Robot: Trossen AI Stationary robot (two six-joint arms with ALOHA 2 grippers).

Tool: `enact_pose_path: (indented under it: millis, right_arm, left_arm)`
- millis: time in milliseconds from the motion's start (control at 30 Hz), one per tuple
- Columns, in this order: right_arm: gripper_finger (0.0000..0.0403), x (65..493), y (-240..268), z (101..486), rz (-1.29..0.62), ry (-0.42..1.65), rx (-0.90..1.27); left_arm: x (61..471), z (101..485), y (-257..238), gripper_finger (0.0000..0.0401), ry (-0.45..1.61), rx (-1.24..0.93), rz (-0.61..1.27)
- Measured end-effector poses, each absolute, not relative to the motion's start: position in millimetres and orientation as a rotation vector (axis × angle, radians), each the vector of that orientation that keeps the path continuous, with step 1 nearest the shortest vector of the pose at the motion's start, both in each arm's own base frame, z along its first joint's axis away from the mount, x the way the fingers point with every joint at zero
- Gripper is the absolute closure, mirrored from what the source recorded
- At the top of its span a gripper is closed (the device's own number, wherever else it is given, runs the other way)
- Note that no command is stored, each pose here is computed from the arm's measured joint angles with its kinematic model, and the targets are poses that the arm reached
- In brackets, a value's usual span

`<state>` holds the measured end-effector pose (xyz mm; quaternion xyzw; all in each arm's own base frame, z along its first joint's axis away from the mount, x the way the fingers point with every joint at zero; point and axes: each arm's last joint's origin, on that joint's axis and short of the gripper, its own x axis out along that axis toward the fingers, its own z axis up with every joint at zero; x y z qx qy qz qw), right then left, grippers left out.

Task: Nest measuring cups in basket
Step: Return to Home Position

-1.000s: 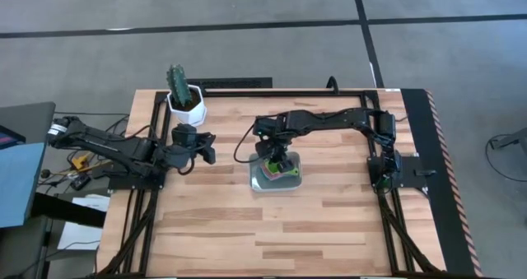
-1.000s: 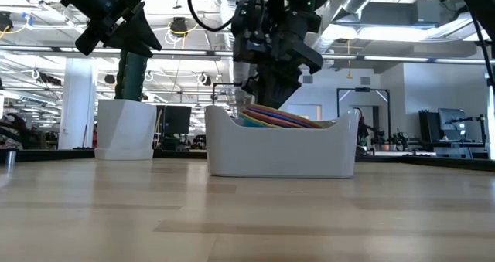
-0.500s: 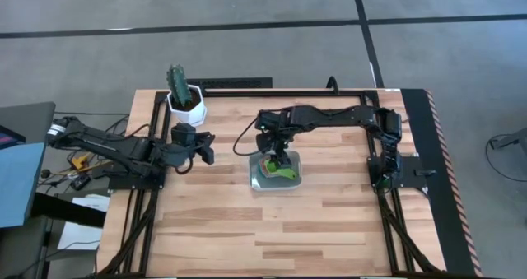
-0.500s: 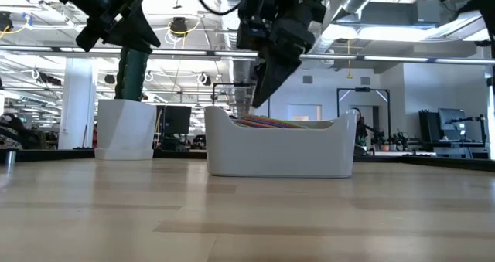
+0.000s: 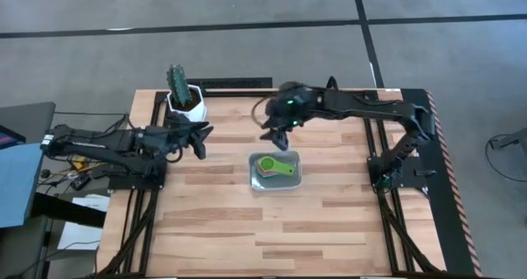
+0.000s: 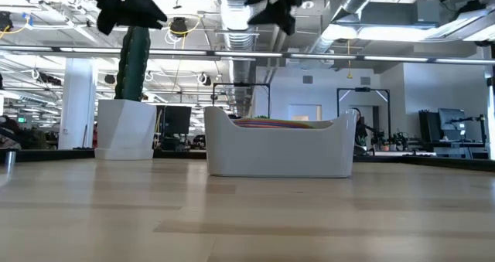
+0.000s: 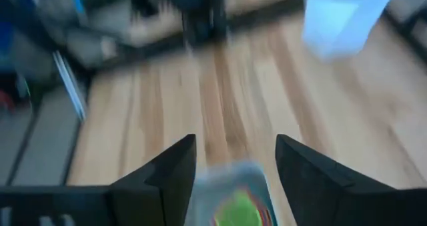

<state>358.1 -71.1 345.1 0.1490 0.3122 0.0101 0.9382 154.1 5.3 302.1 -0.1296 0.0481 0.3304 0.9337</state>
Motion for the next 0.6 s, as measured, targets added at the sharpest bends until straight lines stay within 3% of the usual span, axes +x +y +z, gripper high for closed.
enact_pose_path:
  millis: [200, 400, 500, 600]
  right_arm:
    - [0.021, 324.5, -48.1, 357.9, -0.076, 0.346, 0.402]
    - [0.0263, 277.3, -14.8, 354.7, -0.099, 0.137, 0.477]
    - [0.0293, 261.5, -1.1, 354.5, -0.081, 0.201, 0.454]
    - [0.0325, 247.4, 10.4, 344.7, -0.035, 0.367, 0.426]
  left_arm:
    - [163.1, 309.1, 10.7, 0.0307, 0.083, -0.169, 0.528]
    - [166.1, 317.6, 17.5, 0.0364, 0.024, -0.094, 0.426]
    - [166.6, 319.5, 24.1, 0.0394, 0.015, -0.052, 0.382]
    - [167.9, 317.6, 31.2, 0.0396, 0.037, -0.016, 0.334]
